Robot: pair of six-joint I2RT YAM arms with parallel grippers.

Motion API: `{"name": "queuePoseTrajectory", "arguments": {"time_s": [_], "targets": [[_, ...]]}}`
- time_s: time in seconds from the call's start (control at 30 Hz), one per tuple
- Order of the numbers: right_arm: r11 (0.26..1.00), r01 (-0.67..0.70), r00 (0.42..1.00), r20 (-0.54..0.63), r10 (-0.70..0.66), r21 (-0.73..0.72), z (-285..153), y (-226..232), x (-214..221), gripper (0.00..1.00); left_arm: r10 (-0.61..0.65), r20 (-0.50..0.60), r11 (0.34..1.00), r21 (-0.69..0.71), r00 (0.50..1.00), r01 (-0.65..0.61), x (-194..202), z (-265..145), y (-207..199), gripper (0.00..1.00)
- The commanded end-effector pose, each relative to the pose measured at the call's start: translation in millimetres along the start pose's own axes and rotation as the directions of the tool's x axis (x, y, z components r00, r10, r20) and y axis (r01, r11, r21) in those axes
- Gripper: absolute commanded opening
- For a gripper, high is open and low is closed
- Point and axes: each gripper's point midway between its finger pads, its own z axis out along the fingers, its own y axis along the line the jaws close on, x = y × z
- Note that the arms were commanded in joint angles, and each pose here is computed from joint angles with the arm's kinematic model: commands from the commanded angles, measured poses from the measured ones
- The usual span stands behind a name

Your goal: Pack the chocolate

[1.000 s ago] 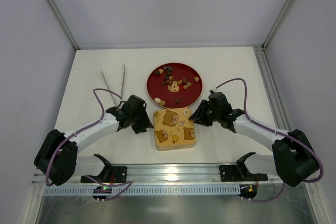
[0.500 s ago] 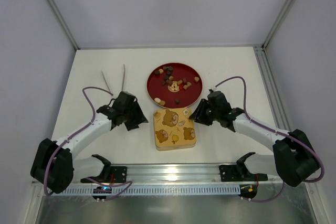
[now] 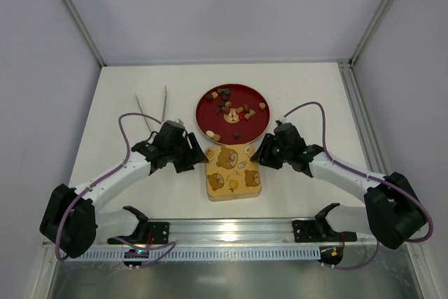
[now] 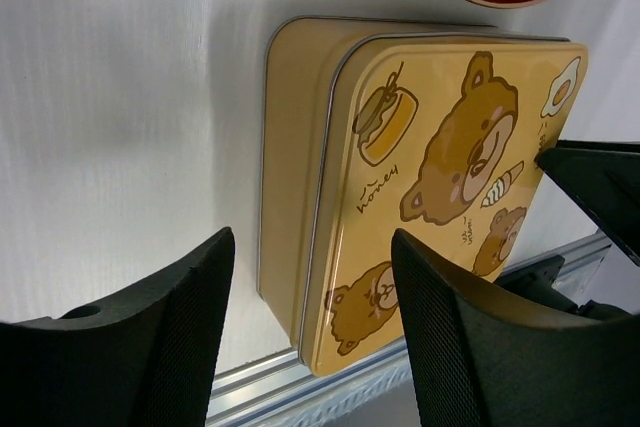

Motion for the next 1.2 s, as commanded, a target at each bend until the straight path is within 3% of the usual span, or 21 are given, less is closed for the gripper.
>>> {"name": "queuePoseTrajectory", "arguments": {"time_s": [0.0,0.67,1.17], "targets": [[0.999,0.042,0.998,0.055,-0.04,-0.022,-6,15,-15,0.46,0.028,0.0,0.999,0.045,1.0,-0.028,0,8,-8,0.64],[0.997,0.072,0.997,0.035,-0.072,0.014,-1,5,-3,0.47,-0.036,-0.081,0.993,-0.115,0.996,0.027,24,36,37,0.54],[0.998,0.024,1.0,-0.007,-0.023,0.055,7,-31,28,0.36,-0.034,-0.107,0.988,-0.154,0.994,0.017,23,41,40,0.55]]}}
